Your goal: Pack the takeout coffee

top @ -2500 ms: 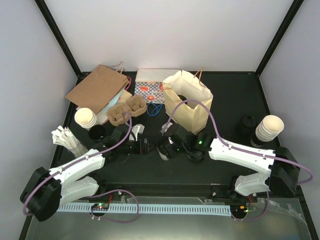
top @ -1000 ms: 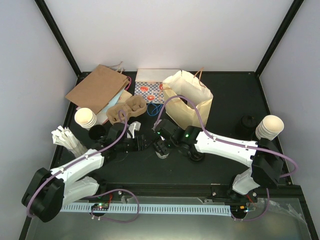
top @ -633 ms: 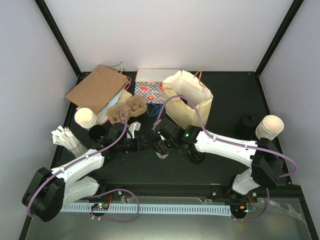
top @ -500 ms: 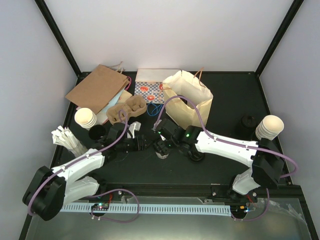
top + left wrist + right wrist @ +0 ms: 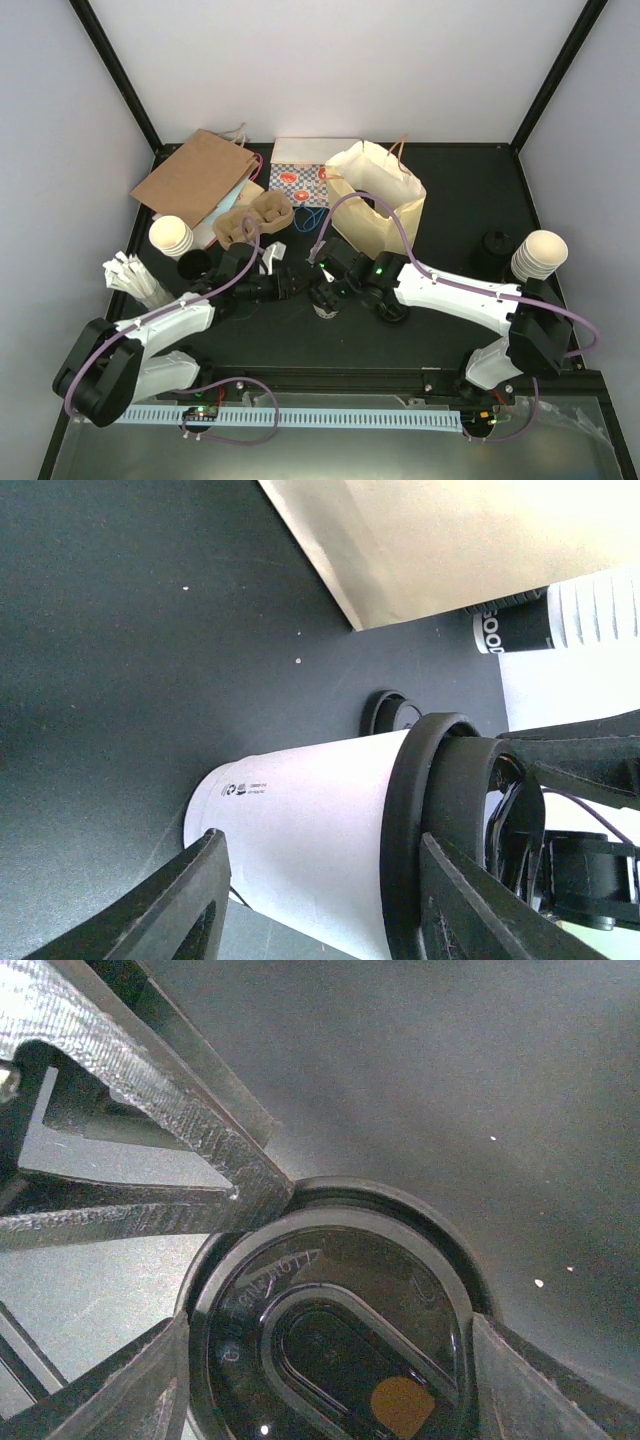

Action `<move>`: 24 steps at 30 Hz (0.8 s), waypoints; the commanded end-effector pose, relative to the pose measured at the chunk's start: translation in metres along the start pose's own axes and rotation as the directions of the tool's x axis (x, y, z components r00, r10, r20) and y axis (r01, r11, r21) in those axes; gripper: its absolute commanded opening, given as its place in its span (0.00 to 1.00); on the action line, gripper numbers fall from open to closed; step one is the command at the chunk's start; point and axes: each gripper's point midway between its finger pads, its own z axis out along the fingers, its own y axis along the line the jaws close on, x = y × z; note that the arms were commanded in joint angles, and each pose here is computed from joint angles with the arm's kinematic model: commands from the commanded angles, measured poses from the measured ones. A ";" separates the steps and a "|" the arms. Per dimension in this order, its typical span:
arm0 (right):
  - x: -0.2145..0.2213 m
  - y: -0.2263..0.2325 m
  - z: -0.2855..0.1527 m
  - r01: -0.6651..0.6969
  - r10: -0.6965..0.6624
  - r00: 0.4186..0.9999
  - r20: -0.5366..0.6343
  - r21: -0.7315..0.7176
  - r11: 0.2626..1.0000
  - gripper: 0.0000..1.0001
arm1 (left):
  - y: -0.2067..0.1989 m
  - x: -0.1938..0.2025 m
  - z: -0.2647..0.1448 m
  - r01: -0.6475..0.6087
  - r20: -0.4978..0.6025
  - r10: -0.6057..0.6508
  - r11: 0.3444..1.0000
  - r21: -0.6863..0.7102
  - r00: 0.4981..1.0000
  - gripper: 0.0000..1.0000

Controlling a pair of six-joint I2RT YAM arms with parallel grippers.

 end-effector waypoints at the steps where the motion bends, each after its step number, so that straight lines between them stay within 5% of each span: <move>1: 0.088 0.010 0.016 0.007 -0.030 0.942 -0.335 -0.069 0.998 0.64 | -0.005 0.002 0.005 -0.004 -0.023 0.005 0.999 0.033 1.000 0.52; 24: 0.087 0.017 0.025 0.030 -0.067 0.937 -0.344 -0.112 0.993 0.64 | -0.007 -0.018 0.037 -0.020 -0.084 0.023 0.999 0.039 0.996 0.55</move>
